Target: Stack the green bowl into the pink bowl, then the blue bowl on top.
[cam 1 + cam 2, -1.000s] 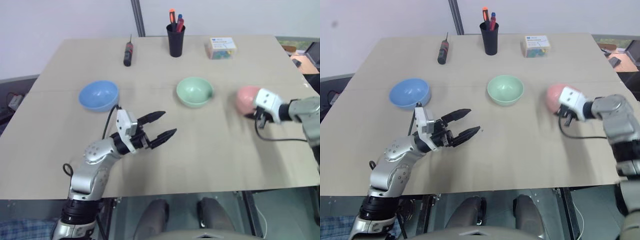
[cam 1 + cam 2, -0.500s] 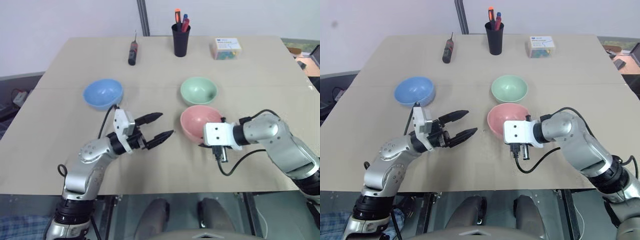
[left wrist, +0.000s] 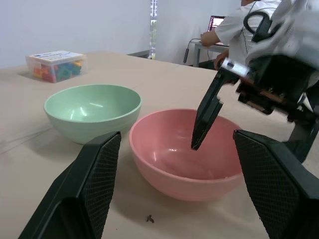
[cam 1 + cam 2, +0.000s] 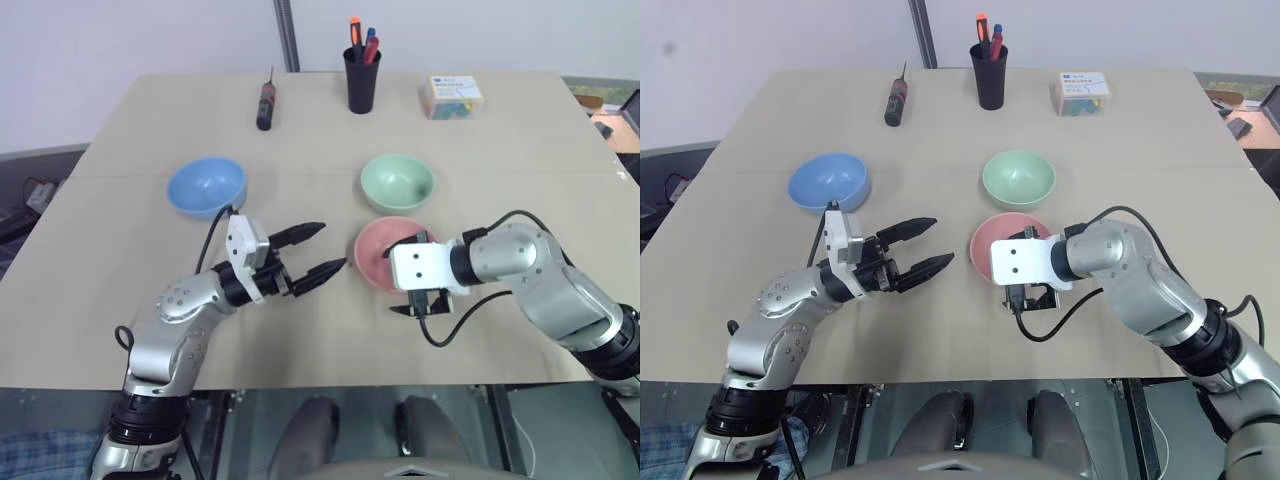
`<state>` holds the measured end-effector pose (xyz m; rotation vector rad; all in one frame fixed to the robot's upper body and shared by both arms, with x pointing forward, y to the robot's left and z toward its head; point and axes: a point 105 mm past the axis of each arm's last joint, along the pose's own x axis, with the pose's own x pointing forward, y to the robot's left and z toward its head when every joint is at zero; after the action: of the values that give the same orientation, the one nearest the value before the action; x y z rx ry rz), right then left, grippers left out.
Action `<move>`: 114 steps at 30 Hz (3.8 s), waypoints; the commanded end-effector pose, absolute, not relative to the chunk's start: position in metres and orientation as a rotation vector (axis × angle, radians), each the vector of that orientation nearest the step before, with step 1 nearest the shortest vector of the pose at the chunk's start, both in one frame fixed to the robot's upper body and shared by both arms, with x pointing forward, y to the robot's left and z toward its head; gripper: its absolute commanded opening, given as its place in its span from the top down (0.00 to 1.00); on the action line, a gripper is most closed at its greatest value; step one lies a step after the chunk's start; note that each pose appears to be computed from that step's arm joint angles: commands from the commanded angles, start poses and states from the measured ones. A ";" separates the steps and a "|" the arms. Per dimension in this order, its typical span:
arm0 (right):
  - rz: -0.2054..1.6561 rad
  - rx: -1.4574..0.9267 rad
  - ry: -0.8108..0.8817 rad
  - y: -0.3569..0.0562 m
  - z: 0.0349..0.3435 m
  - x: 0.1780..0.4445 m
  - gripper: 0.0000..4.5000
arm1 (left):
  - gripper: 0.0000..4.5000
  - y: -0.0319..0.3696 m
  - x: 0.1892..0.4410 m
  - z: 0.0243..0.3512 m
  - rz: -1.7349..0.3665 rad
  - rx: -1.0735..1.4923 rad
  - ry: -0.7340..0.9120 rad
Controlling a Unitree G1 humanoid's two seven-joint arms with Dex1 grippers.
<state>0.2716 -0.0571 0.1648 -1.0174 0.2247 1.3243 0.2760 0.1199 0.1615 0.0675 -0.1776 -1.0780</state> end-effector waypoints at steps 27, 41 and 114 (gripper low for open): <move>0.941 -0.648 0.155 -0.032 0.201 0.415 0.02 | 0.15 0.167 0.291 0.180 -0.733 0.087 -0.297; 0.937 -0.682 0.198 -0.024 0.171 0.424 0.22 | 0.15 0.170 0.287 0.176 -0.718 0.101 -0.280; 1.328 -0.401 0.010 -0.117 0.282 0.255 0.24 | 0.15 0.173 0.352 0.189 -0.613 0.477 -0.171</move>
<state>0.2590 -0.1107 0.2692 -0.3956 0.0616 1.3397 0.3481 0.1667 0.1745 0.4077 -0.1375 -0.6692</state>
